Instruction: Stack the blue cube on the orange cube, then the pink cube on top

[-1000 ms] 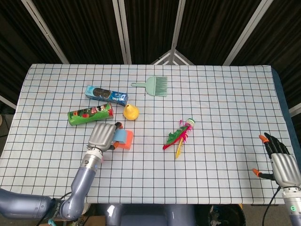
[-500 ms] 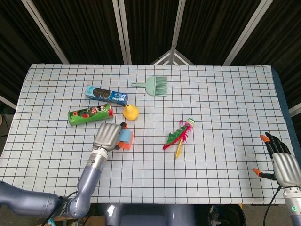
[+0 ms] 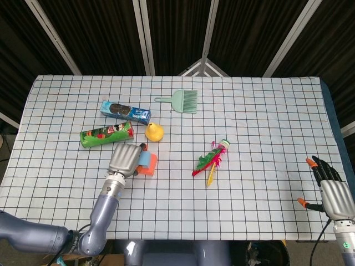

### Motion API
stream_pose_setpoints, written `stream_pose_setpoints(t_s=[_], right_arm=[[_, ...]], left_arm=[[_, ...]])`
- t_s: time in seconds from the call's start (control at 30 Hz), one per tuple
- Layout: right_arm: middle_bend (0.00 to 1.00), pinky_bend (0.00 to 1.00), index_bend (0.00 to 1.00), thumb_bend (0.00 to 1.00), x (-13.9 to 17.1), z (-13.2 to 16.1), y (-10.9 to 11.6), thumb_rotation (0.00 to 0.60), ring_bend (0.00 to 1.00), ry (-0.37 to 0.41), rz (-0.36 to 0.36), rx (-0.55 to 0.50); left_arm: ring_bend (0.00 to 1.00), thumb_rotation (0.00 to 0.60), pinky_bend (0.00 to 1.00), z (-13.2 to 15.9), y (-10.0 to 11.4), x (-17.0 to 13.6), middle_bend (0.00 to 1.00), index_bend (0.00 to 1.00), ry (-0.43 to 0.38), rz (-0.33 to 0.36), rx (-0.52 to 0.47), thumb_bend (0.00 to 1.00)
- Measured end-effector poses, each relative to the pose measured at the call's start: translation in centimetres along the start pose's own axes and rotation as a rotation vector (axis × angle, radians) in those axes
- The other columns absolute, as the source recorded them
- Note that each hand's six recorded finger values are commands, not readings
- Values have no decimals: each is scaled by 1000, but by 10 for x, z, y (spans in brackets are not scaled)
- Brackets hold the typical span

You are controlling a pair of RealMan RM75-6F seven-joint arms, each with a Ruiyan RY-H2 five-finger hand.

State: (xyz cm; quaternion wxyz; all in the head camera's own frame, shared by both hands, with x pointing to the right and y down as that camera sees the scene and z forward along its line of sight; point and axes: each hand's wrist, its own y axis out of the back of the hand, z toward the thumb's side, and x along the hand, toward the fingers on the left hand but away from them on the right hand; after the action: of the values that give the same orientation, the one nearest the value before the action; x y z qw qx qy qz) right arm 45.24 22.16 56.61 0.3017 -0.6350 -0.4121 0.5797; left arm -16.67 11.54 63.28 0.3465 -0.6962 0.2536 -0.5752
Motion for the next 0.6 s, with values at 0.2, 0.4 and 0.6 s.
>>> stream_pose_setpoints(t_s=[0.2, 0.4, 0.6], right_arm=[[23, 137, 24, 69, -1, 0, -1, 600, 34, -2, 4, 1], [23, 137, 25, 68, -1, -1, 0, 600, 35, -4, 3, -2], [23, 137, 24, 68, -1, -1, 0, 600, 35, -4, 2, -4]], left_arm=[[728, 600, 831, 1, -2, 0, 759, 355, 1, -8, 17, 373], [728, 600, 831, 3, -2, 1, 759, 354, -3, -3, 17, 373], [727, 600, 830, 6, -2, 1, 758, 354, -10, -3, 14, 373]])
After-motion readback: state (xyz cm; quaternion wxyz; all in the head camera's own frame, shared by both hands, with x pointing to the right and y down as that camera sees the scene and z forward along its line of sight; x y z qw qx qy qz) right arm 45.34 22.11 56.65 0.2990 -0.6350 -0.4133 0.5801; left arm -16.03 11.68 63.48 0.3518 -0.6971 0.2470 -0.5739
